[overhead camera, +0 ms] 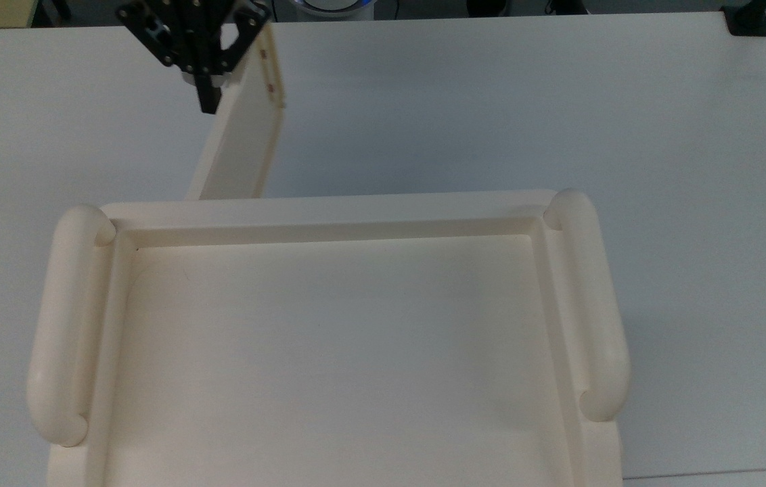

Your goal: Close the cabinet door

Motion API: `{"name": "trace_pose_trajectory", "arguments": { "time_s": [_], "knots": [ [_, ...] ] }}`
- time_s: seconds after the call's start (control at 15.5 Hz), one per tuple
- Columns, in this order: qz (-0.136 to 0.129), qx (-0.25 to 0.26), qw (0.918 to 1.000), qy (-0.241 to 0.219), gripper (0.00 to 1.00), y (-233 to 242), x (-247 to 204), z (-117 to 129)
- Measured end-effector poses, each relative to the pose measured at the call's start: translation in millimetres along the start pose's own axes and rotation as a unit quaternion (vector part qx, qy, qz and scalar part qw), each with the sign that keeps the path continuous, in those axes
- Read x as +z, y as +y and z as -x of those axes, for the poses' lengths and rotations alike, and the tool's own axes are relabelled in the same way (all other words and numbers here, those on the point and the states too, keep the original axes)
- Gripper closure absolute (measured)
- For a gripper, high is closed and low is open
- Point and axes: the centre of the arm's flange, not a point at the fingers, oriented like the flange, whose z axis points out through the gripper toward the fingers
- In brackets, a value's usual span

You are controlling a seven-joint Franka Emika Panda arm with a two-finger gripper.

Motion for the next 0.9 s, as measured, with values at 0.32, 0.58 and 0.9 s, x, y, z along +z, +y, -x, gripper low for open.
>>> {"name": "trace_pose_trajectory", "arguments": {
  "time_s": [0.32, 0.58, 0.9],
  "knots": [
    [-0.031, 0.037, 0.9941, 0.098, 0.99, -54, 32, -19],
    [-0.046, 0.054, 0.9848, 0.159, 0.99, -67, 53, -30],
    [-0.049, 0.054, 0.9816, 0.177, 0.99, -67, 52, -32]
  ]
}}
